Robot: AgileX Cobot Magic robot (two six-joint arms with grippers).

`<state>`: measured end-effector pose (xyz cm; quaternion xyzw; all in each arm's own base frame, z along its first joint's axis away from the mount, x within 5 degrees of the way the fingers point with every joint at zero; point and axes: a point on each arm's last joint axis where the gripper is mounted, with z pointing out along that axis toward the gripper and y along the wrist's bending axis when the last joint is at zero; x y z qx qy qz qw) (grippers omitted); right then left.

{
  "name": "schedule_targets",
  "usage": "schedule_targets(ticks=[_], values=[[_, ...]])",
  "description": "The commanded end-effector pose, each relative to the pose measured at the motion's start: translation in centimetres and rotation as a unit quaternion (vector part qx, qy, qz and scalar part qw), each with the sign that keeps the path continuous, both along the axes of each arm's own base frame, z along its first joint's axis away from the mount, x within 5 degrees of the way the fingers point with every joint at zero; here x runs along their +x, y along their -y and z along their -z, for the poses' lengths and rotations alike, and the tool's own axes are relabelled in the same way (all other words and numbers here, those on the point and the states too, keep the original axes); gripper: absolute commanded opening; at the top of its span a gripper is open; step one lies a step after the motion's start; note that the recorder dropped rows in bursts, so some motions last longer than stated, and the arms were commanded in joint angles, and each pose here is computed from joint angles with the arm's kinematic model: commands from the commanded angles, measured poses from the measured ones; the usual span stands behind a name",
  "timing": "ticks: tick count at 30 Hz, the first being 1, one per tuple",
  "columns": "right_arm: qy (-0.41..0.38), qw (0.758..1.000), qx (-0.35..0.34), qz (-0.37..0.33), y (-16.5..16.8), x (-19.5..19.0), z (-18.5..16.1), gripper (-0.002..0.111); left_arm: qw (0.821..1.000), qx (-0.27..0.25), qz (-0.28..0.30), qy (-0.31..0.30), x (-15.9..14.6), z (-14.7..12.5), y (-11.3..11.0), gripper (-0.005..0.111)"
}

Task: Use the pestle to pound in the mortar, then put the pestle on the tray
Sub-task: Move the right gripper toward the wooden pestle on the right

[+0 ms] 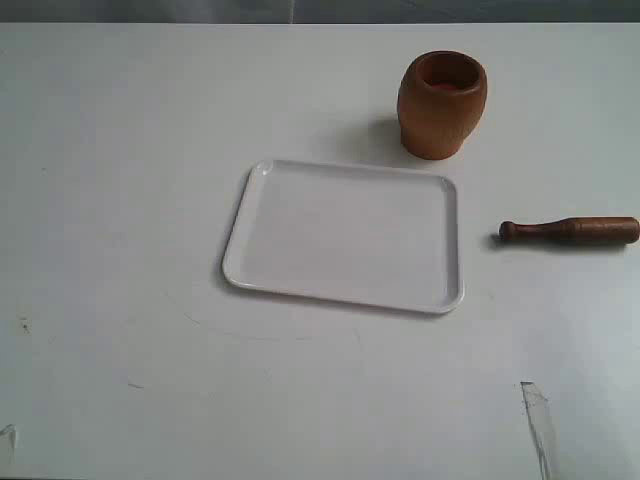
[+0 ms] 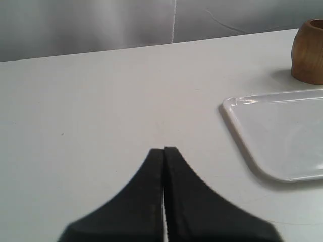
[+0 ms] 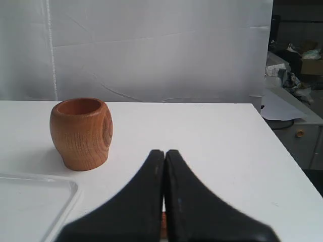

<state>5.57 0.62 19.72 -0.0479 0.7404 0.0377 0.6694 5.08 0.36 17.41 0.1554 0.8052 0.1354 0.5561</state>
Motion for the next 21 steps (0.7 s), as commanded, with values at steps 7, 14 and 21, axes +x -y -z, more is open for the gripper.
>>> schedule_targets(ticks=[7, 14, 21], values=[[-0.001, 1.0, 0.004, 0.004, 0.0, 0.0, 0.1, 0.0, 1.0, -0.007, 0.003, 0.002, 0.0, 0.0, 0.1, 0.0], [0.023, 1.0, 0.006, 0.002, 0.0, 0.0, -0.3, 0.0, 1.0, -0.007, 0.003, 0.002, 0.0, 0.0, 0.1, 0.0], [0.054, 0.988, 0.147, -0.004, -0.2, 0.0, -1.2, 0.0, 1.0, -0.007, 0.003, 0.002, 0.0, 0.0, 0.1, 0.0]])
